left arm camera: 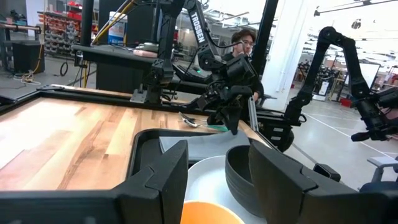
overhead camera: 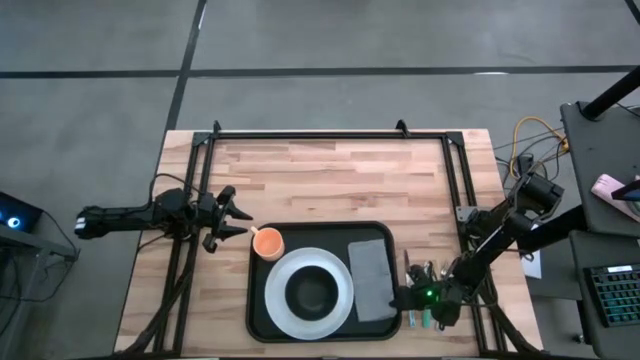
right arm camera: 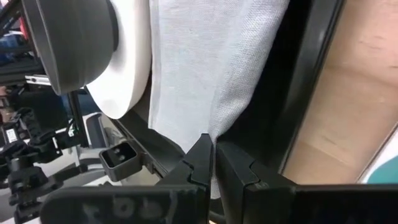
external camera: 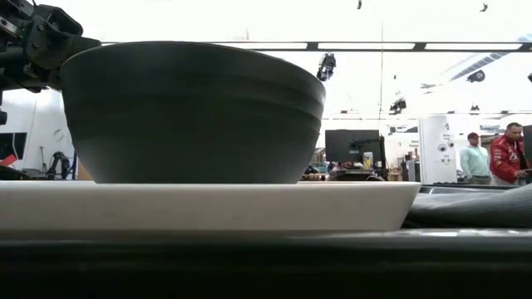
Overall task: Set up tray
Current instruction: Put the gray napkin to the right of the white plate on the black tray, then put the green knife on the gray napkin on the black tray
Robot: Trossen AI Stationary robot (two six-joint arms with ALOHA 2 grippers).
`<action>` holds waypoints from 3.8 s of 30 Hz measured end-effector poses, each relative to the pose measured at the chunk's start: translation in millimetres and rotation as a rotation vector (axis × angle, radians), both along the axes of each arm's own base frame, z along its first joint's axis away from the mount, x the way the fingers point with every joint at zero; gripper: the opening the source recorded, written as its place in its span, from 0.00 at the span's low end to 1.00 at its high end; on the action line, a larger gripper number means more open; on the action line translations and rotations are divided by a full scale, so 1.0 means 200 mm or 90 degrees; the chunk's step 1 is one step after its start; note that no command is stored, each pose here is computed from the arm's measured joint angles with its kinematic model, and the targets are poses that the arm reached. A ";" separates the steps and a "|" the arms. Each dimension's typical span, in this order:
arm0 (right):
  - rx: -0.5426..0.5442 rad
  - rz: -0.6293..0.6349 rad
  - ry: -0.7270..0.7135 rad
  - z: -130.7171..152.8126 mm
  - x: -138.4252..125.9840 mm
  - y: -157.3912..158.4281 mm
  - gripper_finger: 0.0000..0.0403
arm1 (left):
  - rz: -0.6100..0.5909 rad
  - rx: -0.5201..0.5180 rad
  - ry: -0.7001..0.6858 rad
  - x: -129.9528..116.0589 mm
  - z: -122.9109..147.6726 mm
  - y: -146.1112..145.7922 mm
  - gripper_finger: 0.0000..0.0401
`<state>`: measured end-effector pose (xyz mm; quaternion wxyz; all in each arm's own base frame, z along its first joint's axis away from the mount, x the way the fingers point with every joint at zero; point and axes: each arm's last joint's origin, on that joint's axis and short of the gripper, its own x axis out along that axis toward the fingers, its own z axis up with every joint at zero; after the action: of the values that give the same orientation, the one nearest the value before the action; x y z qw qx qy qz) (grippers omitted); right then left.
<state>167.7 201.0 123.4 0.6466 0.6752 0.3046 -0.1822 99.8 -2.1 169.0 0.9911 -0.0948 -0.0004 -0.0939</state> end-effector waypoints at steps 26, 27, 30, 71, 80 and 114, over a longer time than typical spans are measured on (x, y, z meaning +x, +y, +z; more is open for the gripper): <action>-0.009 0.017 -0.011 0.01 0.01 0.01 0.02 | 0.000 0.000 0.000 0.00 0.00 0.00 0.38; -0.009 0.017 -0.011 0.01 0.01 0.01 0.03 | 0.000 0.000 0.000 0.00 0.00 0.00 0.38; -0.004 0.018 -0.016 0.01 0.01 0.01 0.05 | 0.000 0.000 0.000 0.00 0.00 0.00 0.38; -0.040 -0.040 0.097 0.33 -0.12 -0.20 0.48 | 0.000 0.000 0.000 0.00 0.00 0.00 0.38; -0.055 -0.060 0.196 0.44 -0.04 -0.22 0.47 | 0.000 0.000 0.000 0.00 0.00 0.00 0.38; -0.190 0.206 0.463 0.56 0.33 -0.13 0.36 | 0.000 0.000 0.000 0.00 0.00 0.00 0.38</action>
<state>234.4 174.1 234.9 0.6083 0.4095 0.5848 -0.3469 99.8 -2.1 169.0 0.9911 -0.0949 -0.0006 -0.0939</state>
